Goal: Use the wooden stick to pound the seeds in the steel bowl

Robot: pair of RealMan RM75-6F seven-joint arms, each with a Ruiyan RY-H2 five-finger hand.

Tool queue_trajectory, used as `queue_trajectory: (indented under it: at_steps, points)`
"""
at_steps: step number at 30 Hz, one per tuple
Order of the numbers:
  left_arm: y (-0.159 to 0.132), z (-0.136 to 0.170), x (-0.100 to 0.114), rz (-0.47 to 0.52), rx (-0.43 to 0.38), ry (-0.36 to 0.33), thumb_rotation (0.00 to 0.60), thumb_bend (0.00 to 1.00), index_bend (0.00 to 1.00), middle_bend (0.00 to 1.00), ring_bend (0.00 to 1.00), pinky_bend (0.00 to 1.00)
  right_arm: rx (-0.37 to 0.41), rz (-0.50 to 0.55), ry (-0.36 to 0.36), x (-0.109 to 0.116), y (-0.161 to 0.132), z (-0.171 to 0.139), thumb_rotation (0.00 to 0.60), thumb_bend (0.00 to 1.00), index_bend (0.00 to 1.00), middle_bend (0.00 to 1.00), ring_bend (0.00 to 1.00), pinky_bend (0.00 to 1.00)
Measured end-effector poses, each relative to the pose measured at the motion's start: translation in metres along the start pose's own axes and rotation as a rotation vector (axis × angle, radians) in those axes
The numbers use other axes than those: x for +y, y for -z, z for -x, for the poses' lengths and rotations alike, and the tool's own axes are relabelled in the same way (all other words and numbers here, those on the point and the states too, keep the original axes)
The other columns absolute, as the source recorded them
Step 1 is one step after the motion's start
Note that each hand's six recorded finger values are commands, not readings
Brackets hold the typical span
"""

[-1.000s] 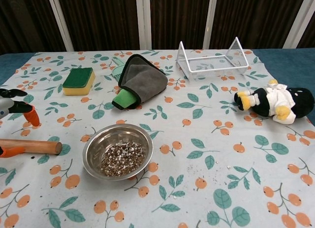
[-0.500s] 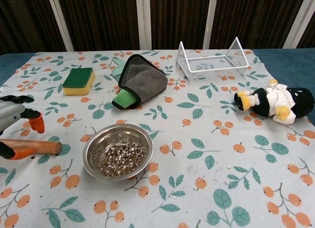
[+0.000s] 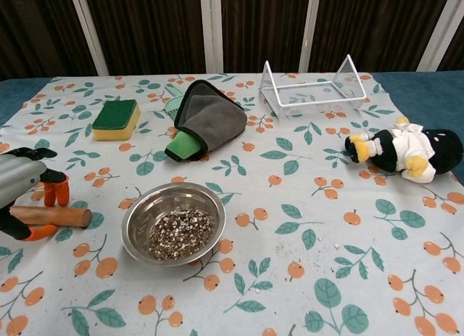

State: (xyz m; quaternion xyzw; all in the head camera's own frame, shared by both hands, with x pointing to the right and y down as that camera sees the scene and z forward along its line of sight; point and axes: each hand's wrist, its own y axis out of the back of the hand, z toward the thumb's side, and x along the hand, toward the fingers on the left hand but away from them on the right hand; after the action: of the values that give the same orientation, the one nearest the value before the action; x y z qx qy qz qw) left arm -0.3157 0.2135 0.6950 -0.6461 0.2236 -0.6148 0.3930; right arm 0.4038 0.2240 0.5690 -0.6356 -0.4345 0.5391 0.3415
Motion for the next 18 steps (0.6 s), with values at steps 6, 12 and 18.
queue_trajectory:
  at_steps: [6, 12, 18]
  points:
    - [0.0, 0.0, -0.002, 0.0, 0.0, -0.001, 0.6, 0.44, 0.47, 0.48, 0.01, 0.0, 0.001, -0.001, 0.0, 0.0, 0.0, 0.0, 0.6, 0.27, 0.0, 0.0, 0.0, 0.0]
    - [-0.006, -0.002, -0.002, 0.021, -0.008, -0.003, 0.6, 0.44, 0.46, 0.46, 0.01, 0.0, -0.002, -0.001, 0.0, 0.0, 0.0, 0.0, 0.6, 0.27, 0.0, 0.0, 0.0, 0.0]
    - [-0.011, -0.004, 0.001, 0.023, -0.017, -0.013, 0.6, 0.44, 0.44, 0.45, 0.01, 0.0, -0.001, 0.0, -0.002, 0.0, 0.0, 0.0, 0.6, 0.27, 0.0, 0.0, 0.0, 0.0]
